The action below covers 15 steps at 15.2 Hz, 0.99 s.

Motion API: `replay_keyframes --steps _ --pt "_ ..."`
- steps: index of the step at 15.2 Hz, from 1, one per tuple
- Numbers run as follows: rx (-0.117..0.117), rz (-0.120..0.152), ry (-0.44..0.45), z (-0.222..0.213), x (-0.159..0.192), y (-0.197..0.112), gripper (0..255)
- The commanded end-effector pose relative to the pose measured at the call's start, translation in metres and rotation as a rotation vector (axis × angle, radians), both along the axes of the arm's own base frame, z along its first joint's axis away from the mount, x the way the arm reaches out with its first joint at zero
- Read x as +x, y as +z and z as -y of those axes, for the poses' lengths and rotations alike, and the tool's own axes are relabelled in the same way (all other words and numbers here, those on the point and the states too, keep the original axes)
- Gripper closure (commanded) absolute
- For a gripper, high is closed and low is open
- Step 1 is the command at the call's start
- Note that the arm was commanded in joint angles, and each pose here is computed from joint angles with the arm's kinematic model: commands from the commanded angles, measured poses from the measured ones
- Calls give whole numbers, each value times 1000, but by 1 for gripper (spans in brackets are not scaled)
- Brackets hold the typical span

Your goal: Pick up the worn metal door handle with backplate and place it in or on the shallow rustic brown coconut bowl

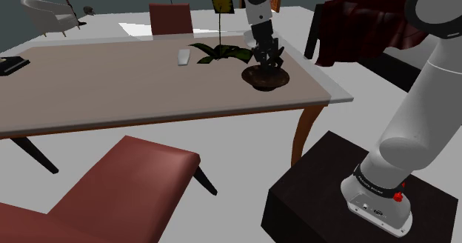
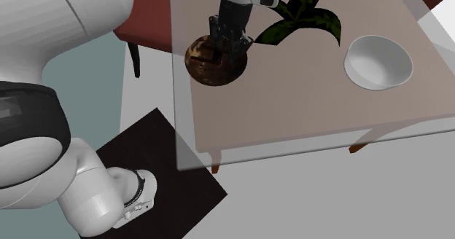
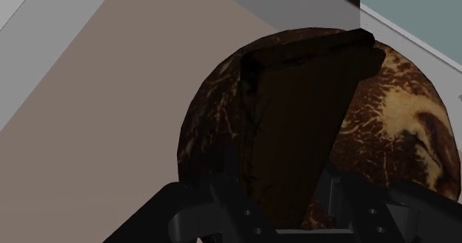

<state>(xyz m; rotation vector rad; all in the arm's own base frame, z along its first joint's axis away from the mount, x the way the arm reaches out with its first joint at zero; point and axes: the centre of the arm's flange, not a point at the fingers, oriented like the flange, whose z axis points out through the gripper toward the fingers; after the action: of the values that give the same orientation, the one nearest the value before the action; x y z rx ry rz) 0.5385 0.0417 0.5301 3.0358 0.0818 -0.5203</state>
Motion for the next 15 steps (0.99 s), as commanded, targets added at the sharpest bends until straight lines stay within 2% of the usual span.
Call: replay_keyframes --steps 1,8,9,14,15 --pt "0 0 0 0 -1 -7 255" --pt "0 0 0 0 -1 -7 255" --pt "0 0 0 0 -1 -7 0" --pt "0 0 0 0 -1 -7 0" --pt "0 0 0 -1 4 5 0"
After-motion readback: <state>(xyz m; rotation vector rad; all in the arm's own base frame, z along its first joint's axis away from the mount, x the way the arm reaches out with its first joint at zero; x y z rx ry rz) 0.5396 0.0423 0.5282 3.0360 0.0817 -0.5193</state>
